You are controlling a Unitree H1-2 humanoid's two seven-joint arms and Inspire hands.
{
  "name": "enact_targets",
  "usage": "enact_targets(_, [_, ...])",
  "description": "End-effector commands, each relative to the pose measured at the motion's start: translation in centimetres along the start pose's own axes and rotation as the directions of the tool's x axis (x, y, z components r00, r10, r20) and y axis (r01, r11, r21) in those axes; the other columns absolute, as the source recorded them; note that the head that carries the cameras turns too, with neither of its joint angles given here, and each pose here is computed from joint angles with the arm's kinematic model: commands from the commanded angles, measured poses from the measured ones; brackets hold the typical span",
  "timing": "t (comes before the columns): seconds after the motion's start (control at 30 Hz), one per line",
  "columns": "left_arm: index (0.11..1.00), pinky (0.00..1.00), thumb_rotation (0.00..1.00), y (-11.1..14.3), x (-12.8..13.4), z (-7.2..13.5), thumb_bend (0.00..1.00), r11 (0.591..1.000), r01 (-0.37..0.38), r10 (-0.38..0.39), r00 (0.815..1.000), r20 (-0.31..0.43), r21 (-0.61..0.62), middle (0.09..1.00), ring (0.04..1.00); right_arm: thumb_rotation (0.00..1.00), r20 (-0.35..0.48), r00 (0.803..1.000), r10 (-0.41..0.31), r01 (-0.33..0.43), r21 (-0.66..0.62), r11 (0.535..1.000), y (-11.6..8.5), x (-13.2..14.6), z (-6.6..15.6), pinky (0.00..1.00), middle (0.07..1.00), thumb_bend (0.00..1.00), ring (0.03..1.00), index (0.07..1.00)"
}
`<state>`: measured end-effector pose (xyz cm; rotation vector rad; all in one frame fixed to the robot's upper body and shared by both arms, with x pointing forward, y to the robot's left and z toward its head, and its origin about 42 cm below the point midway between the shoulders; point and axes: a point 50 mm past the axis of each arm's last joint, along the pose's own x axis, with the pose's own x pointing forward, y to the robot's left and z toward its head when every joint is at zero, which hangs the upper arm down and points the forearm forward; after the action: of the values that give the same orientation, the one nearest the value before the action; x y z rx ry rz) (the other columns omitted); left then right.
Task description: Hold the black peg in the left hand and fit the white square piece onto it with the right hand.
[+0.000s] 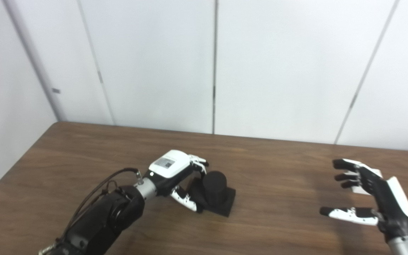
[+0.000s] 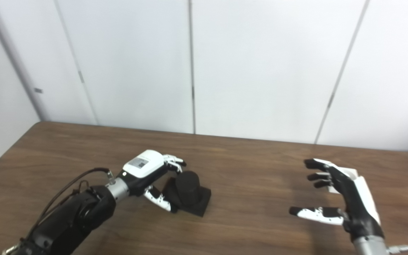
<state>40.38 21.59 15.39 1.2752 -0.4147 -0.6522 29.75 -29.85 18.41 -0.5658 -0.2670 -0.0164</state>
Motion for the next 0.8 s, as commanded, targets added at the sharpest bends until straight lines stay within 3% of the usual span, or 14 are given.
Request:
enact_targets(0.0, [0.487,0.77,0.07,-2.7,0.6,1.5,0.52,0.988,0.156,-0.157,0.986,0.062,0.018,0.858,0.875,0.00,0.098,0.994,-0.038,0.039,-0.007,0.999,-0.4,1.3,1.5,0.58,0.757,0.65,0.664,0.735])
enact_targets(0.13, [0.487,0.78,0.07,-3.2,1.3,2.1,0.52,0.977,0.213,-0.213,0.974,0.079,0.018,0.849,0.869,0.01,0.098,0.995,-0.037,0.037,0.003,0.999,0.1,1.5,1.4,0.56,0.762,0.65,0.657,0.738])
enact_targets(0.6, [0.487,0.78,0.07,-4.7,2.3,2.4,0.52,0.955,0.291,-0.296,0.947,0.126,0.056,0.848,0.876,0.04,0.098,0.995,-0.024,0.024,0.004,1.000,1.4,2.0,2.0,0.59,0.769,0.63,0.679,0.746])
enact_targets(0.77, [0.488,0.82,0.07,-4.1,1.3,1.6,0.52,0.949,0.295,-0.307,0.945,0.113,0.110,0.865,0.885,0.08,0.064,0.998,0.009,-0.004,-0.076,0.997,0.4,2.6,2.4,0.56,0.796,0.67,0.689,0.810])
